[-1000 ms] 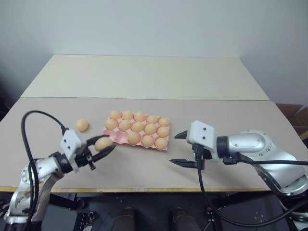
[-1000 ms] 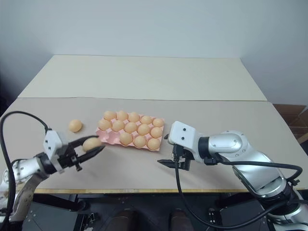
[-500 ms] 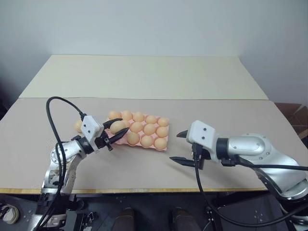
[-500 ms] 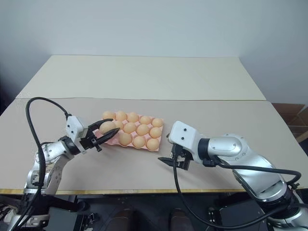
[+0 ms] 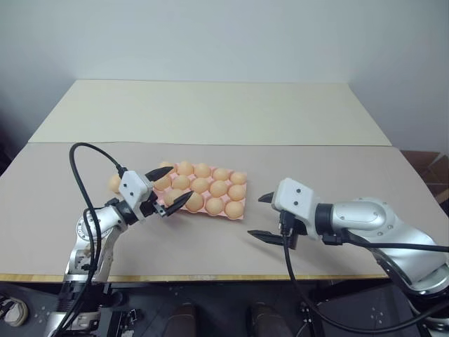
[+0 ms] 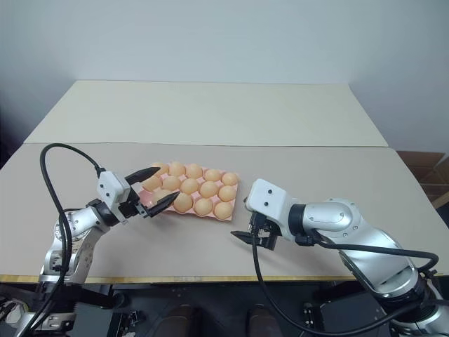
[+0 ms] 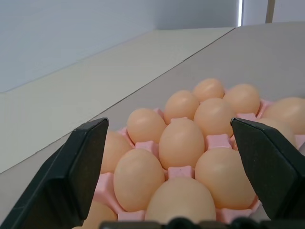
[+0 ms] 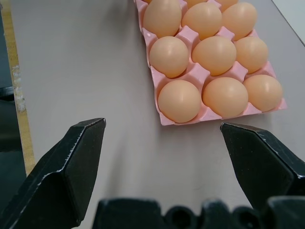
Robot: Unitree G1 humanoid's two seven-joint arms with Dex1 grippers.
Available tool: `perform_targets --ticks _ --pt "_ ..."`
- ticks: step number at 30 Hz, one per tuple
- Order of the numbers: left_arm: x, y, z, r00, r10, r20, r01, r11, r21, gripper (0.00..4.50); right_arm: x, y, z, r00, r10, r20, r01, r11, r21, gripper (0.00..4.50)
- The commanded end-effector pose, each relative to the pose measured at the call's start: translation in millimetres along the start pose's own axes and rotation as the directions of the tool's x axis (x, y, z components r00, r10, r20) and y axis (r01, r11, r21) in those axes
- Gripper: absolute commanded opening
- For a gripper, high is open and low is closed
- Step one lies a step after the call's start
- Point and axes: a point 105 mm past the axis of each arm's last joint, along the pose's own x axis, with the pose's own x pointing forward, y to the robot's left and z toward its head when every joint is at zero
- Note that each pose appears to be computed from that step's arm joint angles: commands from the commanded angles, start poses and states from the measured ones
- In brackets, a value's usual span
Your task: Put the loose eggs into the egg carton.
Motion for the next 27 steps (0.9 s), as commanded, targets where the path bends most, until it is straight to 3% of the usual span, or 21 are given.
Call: perform_targets --ticks 1,6,11,17,27 --pt "-6.1 0.5 17.0 1.0 -0.003 0.028 0.001 0.999 0.052 4.47 -4.3 -4.6 9.8 0.999 -0.02 0.03 0.022 0.999 -0.05 4.5" --pt "-31.8 -2.1 24.5 1.0 -0.01 -0.024 0.012 0.996 0.083 4.47 -4.6 -5.7 10.4 0.999 -0.015 0.033 0.017 0.998 -0.056 4.5" --pt "-85.7 -4.7 27.0 0.984 -0.061 -0.17 0.077 0.993 0.089 4.47 -9.7 -10.7 5.6 1.0 -0.01 0.018 0.011 0.998 -0.067 4.5" --pt "-149.8 4.2 29.2 0.944 -0.011 -0.33 0.034 0.997 0.062 4.47 -21.6 -15.9 -4.8 0.999 0.039 -0.01 -0.04 0.996 -0.083 4.5" --pt "-190.5 7.1 36.2 0.902 0.149 -0.404 -0.127 0.989 0.081 4.47 -25.9 -17.4 -7.4 0.996 0.094 -0.001 -0.094 0.99 -0.107 4.5"
